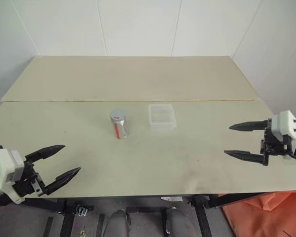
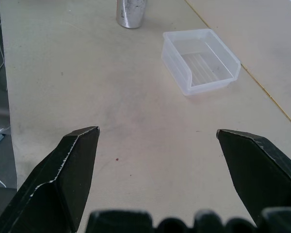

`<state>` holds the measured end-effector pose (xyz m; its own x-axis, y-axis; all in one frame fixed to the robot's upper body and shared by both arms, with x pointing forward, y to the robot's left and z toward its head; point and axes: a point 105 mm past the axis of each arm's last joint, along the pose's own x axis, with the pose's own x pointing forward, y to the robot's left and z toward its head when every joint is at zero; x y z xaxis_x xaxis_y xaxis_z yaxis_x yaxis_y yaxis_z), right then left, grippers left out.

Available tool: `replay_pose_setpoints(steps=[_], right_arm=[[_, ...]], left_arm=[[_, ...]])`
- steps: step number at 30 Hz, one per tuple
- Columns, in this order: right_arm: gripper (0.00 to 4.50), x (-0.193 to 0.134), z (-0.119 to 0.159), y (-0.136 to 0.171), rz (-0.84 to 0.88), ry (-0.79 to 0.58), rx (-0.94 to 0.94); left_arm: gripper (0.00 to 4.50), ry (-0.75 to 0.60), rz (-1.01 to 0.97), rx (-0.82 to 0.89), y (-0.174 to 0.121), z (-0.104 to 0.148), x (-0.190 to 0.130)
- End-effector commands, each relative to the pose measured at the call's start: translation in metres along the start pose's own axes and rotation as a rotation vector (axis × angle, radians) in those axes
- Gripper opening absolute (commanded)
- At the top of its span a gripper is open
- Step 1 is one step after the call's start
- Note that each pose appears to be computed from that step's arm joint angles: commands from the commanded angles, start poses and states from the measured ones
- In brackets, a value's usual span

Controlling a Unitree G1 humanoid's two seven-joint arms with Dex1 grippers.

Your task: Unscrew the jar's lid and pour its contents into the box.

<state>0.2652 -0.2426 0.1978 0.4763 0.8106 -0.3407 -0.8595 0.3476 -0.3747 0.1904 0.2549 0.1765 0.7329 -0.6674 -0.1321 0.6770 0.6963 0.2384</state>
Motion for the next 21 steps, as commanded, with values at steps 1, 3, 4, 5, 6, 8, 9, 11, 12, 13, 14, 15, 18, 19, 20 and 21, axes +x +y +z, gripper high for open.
replay_pose_setpoints(steps=[1,3,4,5,6,8,9,11,12,13,14,15,18,19,20,21], right_arm=[[4.5,-0.002,0.009,-0.004,-0.005,-0.027,-0.022],[4.5,-0.002,0.009,-0.005,-0.008,-0.027,-0.028],[4.5,-0.002,0.009,-0.006,-0.009,-0.027,-0.03],[4.5,-0.001,0.009,-0.006,-0.01,-0.028,-0.032],[4.5,0.0,0.009,-0.007,-0.009,-0.03,-0.034],[4.5,0.002,0.01,-0.007,-0.002,-0.04,-0.035],[4.5,0.003,0.01,-0.007,0.001,-0.044,-0.036],[4.5,0.008,0.009,-0.006,0.01,-0.056,-0.036],[4.5,0.011,0.01,-0.006,0.015,-0.064,-0.037],[4.5,0.014,0.01,-0.005,0.018,-0.077,-0.036],[4.5,0.017,0.011,-0.004,0.021,-0.088,-0.035],[4.5,0.018,0.011,-0.004,0.022,-0.095,-0.034],[4.5,0.023,0.013,0.001,0.033,-0.114,-0.029],[4.5,0.026,0.014,0.004,0.042,-0.121,-0.028],[4.5,0.028,0.015,0.007,0.05,-0.13,-0.027],[4.5,0.03,0.017,0.009,0.055,-0.14,-0.021]], left_arm=[[4.45,-0.018,0.001,0.018,-0.001,0.004,0.002],[4.45,-0.022,0.007,0.019,0.0,0.004,0.003],[4.45,-0.029,0.015,0.02,0.001,0.004,0.004],[4.45,-0.035,0.023,0.02,0.002,0.004,0.005],[4.45,-0.033,0.034,0.028,0.003,0.002,0.007],[4.45,-0.042,0.073,0.053,0.004,-0.001,0.011],[4.45,-0.062,0.12,0.065,0.006,-0.003,0.015],[4.45,-0.125,0.266,0.071,0.014,-0.009,0.028],[4.45,-0.156,0.338,0.071,0.015,-0.013,0.036],[4.45,-0.182,0.399,0.075,0.013,-0.021,0.046],[4.45,-0.203,0.431,0.078,0.009,-0.025,0.054],[4.45,-0.216,0.448,0.083,0.006,-0.028,0.06],[4.45,-0.237,0.489,0.082,-0.003,-0.038,0.083],[4.45,-0.248,0.492,0.065,-0.006,-0.039,0.09],[4.45,-0.252,0.487,0.058,-0.008,-0.041,0.097],[4.45,-0.247,0.474,0.068,-0.01,-0.044,0.104]])
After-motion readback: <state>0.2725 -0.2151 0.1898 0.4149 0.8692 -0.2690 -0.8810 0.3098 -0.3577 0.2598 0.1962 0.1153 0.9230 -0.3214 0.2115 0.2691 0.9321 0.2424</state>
